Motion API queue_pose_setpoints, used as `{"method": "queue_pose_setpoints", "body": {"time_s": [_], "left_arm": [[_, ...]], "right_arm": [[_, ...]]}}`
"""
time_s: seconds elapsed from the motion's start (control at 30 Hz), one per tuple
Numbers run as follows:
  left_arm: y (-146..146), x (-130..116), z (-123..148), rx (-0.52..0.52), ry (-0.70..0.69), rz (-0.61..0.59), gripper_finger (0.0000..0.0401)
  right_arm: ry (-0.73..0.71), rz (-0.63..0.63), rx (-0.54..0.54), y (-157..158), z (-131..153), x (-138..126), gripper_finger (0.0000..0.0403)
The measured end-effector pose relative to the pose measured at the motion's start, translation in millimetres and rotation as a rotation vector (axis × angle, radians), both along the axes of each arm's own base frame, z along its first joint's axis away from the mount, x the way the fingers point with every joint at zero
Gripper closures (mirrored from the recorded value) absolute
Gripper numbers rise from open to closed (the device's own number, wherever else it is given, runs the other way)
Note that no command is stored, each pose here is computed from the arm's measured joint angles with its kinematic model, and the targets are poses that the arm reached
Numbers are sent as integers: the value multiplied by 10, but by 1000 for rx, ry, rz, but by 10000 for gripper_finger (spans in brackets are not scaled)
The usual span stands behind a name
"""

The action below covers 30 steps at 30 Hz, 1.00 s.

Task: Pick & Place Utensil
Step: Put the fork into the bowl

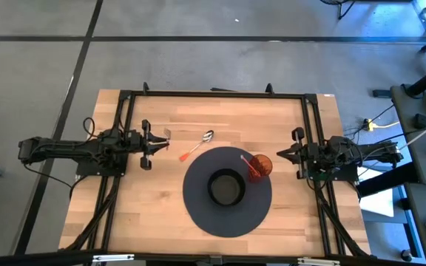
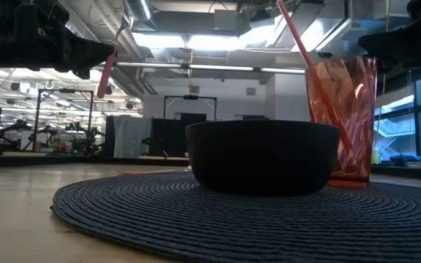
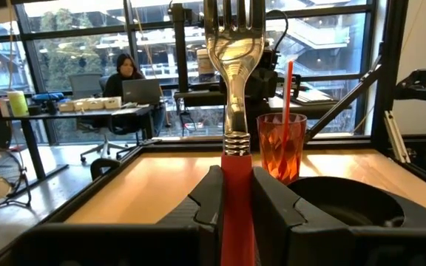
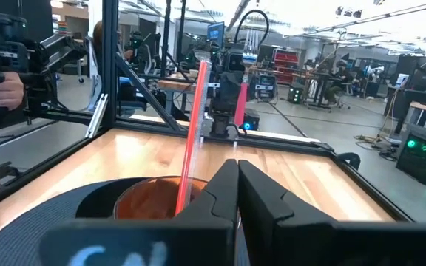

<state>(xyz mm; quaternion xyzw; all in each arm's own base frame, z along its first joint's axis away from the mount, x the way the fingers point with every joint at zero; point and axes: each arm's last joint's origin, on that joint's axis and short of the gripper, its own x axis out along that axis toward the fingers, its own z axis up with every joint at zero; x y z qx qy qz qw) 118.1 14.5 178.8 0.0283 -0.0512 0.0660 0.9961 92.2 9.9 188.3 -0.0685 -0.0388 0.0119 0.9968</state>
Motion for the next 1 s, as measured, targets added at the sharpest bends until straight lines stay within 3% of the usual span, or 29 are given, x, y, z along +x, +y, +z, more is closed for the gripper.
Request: {"method": "queue_pose_setpoints", "body": {"time_s": [0.77, 1.0], "left_arm": [[4, 0, 2, -12, -1, 15, 364], [-96, 84, 284, 6, 0, -85, 364]], "right_arm": [[4, -1, -16, 0, -4, 0, 391], [3, -1, -19, 0, -4, 0, 391]]}}
